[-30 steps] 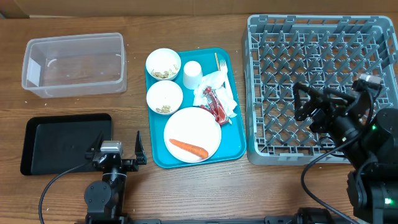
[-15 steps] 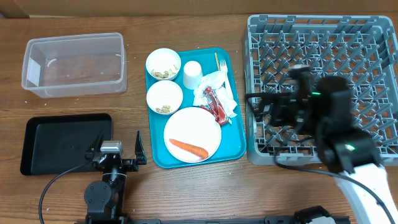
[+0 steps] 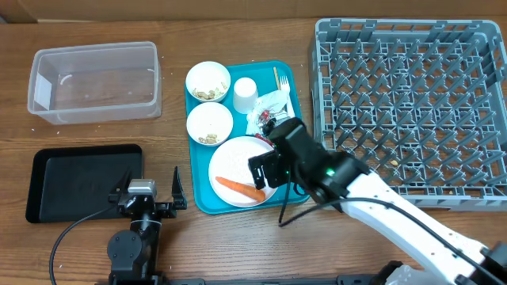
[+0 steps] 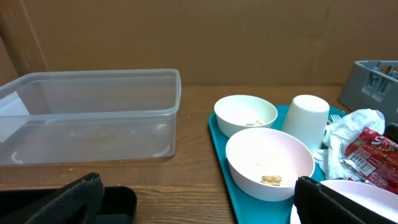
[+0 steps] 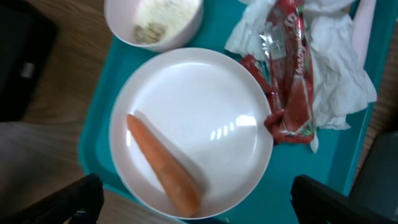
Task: Sort waste into correct bins and load items into the dishwasher rack
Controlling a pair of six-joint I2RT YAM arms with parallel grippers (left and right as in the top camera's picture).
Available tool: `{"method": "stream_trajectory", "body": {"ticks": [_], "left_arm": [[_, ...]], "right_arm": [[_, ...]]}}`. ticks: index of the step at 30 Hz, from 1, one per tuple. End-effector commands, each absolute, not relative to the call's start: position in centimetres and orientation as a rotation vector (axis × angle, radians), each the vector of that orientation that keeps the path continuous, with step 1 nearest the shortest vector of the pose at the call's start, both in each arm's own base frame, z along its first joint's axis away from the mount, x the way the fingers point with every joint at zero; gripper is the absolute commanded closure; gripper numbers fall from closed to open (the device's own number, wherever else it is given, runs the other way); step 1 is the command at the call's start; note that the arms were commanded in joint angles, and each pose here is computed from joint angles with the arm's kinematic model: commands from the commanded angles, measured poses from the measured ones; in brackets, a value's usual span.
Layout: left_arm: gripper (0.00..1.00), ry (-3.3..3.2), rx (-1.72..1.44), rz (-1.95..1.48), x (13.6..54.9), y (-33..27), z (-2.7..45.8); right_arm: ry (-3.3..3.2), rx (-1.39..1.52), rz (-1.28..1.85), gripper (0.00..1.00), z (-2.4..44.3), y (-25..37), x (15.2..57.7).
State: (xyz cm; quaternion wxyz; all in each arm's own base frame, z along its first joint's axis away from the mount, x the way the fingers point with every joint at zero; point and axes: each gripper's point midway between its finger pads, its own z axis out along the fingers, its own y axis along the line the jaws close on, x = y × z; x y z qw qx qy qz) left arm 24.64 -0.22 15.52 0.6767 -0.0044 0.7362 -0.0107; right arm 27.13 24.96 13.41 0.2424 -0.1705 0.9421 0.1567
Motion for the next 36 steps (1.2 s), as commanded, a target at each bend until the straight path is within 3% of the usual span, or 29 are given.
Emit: {"method": "stream_trajectory", "body": {"ticks": [1,6,13,26,31,36], "left_arm": [[0.00,1.648,0.005,-0.008,24.6,-0.2,15.6],[0.00,1.649,0.004,-0.008,24.6,-0.2,15.6],[0.00,1.648,0.005,-0.008,24.6,-0.2,15.6],[0.00,1.636,0.020,0.029,24.6,0.0,15.9],[0.00,1.581,0.090,-0.166,24.5,-2.9,17.2],[0.00,1.401,0.406,-0.471,21.7,-9.3,21.0]], "right_arm": [[2.508,-0.336,0.339,0.00,15.8,23.5,29.3],[2.405,-0.254,0.224,0.00,22.5,20.9,30.8],[2.257,0.014,-0.107,0.00,31.4,12.5,31.1],[2.264,0.711,-0.094,0.00,30.3,-3.7,32.9],[2.214,0.906,-0.118,0.00,30.0,-8.9,32.0],[2.191,0.982,-0.109,0.00,29.9,-10.9,31.4]]}}
